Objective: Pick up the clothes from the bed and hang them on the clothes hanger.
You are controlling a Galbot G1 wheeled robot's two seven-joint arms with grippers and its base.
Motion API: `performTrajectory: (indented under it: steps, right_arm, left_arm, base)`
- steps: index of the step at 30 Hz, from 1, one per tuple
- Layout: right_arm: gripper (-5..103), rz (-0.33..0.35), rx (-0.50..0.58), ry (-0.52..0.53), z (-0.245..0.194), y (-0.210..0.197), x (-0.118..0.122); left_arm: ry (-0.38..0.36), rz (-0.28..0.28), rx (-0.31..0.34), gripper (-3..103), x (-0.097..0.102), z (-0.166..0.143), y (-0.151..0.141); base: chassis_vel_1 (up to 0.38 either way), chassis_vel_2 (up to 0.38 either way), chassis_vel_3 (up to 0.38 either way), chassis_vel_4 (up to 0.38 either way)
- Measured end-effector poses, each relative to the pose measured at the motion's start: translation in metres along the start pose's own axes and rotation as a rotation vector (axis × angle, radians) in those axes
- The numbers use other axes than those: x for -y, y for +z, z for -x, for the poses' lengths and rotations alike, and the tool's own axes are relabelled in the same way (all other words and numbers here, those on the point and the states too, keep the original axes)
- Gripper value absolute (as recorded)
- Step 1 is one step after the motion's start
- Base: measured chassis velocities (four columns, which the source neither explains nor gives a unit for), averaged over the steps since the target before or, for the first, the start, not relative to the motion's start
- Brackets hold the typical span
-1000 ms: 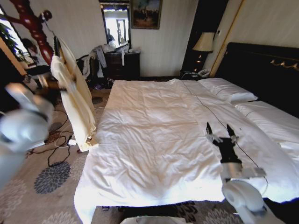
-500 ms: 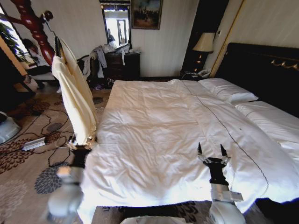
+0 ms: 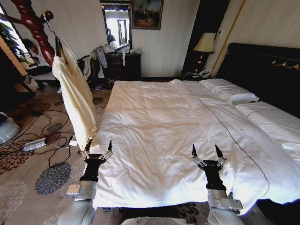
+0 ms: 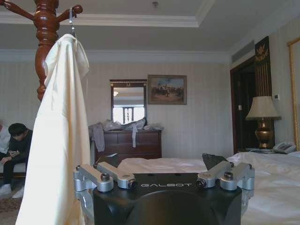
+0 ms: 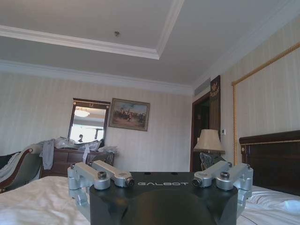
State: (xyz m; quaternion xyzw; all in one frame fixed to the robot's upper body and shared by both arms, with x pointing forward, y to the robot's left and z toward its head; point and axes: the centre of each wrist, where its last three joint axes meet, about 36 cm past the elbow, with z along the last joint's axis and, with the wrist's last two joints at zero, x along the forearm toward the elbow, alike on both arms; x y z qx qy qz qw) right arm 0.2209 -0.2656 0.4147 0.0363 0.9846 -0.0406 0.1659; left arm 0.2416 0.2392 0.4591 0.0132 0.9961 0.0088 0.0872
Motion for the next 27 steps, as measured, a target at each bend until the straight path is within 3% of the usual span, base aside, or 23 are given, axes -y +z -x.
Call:
performTrajectory:
  steps: [27]
  right_arm:
    - [100,0.002,-0.002,0.000,0.0007,0.0006,0.0008]
  left_arm:
    - [0.001,-0.001,-0.008,100,-0.0014,0.0004,0.0013]
  base:
    - [0.000,0.000,0.000,0.000]
